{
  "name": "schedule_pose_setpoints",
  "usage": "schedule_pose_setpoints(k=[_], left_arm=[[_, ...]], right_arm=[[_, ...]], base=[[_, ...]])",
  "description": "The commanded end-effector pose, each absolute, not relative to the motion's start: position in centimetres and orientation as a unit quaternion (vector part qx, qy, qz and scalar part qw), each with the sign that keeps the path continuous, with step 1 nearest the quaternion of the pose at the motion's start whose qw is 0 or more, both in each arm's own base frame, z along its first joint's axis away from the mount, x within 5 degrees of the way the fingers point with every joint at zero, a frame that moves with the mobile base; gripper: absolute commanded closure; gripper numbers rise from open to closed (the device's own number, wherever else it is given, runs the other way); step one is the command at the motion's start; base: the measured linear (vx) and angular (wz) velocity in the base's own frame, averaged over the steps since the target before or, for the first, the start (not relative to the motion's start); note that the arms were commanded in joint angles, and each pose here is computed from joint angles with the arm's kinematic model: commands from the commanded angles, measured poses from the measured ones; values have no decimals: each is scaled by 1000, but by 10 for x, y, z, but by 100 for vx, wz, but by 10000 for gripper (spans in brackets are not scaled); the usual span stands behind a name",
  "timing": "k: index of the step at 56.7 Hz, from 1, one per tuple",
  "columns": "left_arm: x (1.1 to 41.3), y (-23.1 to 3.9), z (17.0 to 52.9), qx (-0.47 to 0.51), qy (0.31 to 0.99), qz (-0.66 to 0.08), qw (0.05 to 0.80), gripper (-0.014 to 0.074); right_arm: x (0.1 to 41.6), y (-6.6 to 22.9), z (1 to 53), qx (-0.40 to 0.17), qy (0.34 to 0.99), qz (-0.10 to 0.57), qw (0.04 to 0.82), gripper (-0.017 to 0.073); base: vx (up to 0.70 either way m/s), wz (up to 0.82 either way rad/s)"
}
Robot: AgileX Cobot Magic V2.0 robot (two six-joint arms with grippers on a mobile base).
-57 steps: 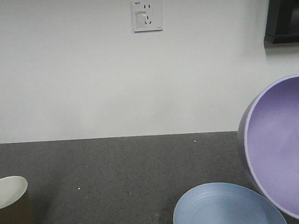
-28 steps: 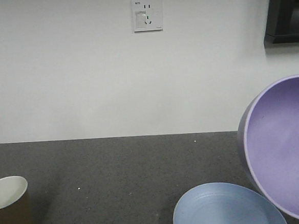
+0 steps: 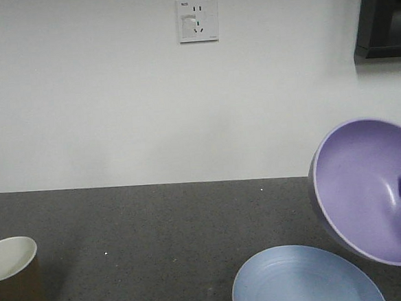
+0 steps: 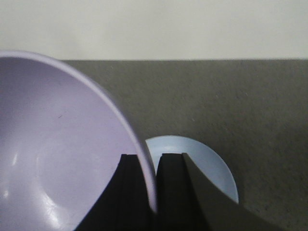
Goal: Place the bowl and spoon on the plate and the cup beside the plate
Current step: 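Lower the lavender bowl onto the blue plate and open the right gripper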
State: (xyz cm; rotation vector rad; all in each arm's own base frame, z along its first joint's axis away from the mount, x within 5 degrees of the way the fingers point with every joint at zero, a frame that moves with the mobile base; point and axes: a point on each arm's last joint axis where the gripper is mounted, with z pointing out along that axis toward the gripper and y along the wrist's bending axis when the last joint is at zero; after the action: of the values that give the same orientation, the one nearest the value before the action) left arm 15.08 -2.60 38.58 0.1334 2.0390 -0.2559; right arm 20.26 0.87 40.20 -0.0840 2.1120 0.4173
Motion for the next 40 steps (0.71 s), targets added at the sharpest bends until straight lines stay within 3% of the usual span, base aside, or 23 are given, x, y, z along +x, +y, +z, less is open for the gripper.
schedule_pose_setpoints(k=[1, 17, 40], left_arm=[[152, -26, 403, 44, 818, -116, 562, 596], [151, -27, 401, 46, 822, -117, 555, 596], [151, -27, 400, 47, 826, -117, 549, 596]], right_arm=[[231, 12, 395, -33, 874, 157, 459, 568], [302, 49, 344, -92, 938, 100, 319, 568], [351, 58, 286, -72, 959, 120, 248, 568]], base=[[0, 0], [0, 0], [0, 0]])
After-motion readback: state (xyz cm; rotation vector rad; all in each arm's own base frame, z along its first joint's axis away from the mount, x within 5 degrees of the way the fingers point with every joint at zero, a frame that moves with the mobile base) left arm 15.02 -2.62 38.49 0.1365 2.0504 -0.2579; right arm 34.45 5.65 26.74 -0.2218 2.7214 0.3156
